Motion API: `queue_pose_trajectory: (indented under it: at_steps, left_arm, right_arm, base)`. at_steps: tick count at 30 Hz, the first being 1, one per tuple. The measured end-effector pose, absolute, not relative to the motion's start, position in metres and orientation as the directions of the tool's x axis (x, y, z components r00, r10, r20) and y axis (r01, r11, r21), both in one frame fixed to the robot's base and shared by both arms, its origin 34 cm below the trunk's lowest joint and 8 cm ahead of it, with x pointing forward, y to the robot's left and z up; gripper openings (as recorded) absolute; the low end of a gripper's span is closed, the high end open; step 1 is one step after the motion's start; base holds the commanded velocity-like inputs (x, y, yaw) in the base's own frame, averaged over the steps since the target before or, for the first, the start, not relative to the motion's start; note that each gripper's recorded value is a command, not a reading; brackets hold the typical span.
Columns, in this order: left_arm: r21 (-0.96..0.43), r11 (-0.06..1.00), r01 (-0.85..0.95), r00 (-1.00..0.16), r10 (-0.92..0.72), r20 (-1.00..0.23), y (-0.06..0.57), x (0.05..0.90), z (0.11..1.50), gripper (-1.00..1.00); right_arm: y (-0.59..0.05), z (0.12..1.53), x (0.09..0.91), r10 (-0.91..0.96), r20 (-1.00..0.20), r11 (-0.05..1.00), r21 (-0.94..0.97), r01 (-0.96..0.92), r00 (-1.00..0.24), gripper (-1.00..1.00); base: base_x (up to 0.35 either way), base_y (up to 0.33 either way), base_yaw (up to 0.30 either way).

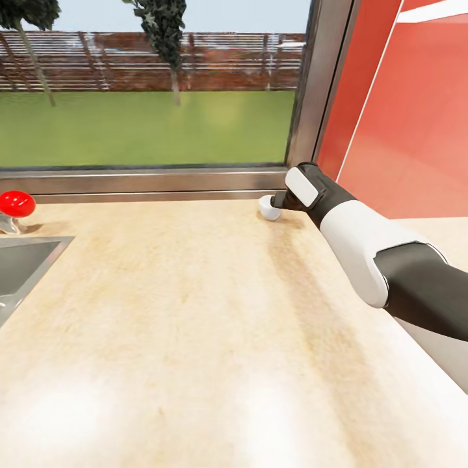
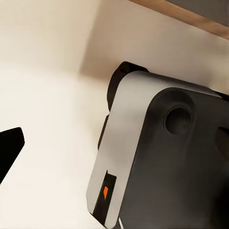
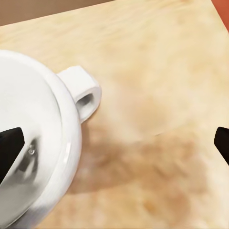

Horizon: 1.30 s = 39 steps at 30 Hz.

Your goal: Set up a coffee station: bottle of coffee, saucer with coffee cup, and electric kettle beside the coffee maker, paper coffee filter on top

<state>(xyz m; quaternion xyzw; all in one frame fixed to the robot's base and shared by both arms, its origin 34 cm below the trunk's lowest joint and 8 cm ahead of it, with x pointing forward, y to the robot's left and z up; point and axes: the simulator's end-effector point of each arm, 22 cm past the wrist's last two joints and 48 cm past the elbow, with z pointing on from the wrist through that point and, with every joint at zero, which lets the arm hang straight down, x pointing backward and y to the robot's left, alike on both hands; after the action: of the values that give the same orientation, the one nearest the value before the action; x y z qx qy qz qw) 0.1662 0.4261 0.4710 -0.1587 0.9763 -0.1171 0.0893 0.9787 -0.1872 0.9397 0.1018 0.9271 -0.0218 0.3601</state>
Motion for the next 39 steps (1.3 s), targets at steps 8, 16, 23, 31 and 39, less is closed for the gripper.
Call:
queue_pose_trajectory:
  at_steps: [8,16,23,31,39]
  left_arm:
    - [-0.256,0.922,-0.29,-0.934,-0.331,-0.135,0.4261,0.1654,0.471,1.0]
    - [-0.257,0.922,-0.29,-0.934,-0.331,-0.134,0.4261,0.1653,0.471,1.0]
    - [-0.256,0.922,-0.29,-0.935,-0.331,-0.132,0.4261,0.1643,0.4709,1.0]
    - [-0.255,0.922,-0.291,-0.935,-0.331,-0.131,0.4261,0.164,0.4709,1.0]
    - [-0.255,0.922,-0.291,-0.935,-0.331,-0.131,0.4261,0.164,0.4709,1.0]
  right_arm:
    - [-0.1872,0.9377,0.979,0.173,-0.67,0.978,0.033,0.205,-0.721,1.0]
    - [-0.187,0.9374,0.979,0.174,-0.67,0.978,0.034,0.205,-0.722,1.0]
    - [-0.1869,0.935,0.9795,0.174,-0.668,0.978,0.034,0.204,-0.724,1.0]
    - [-0.1869,0.9343,0.9796,0.174,-0.667,0.978,0.033,0.204,-0.724,1.0]
    - [-0.1868,0.9342,0.9795,0.175,-0.667,0.978,0.034,0.205,-0.724,-1.0]
  base:
    - [0.0,0.0,0.0]
    - [0.0,0.0,0.0]
    - [0.0,0.0,0.0]
    - [0.0,0.0,0.0]
    - [0.0,0.0,0.0]
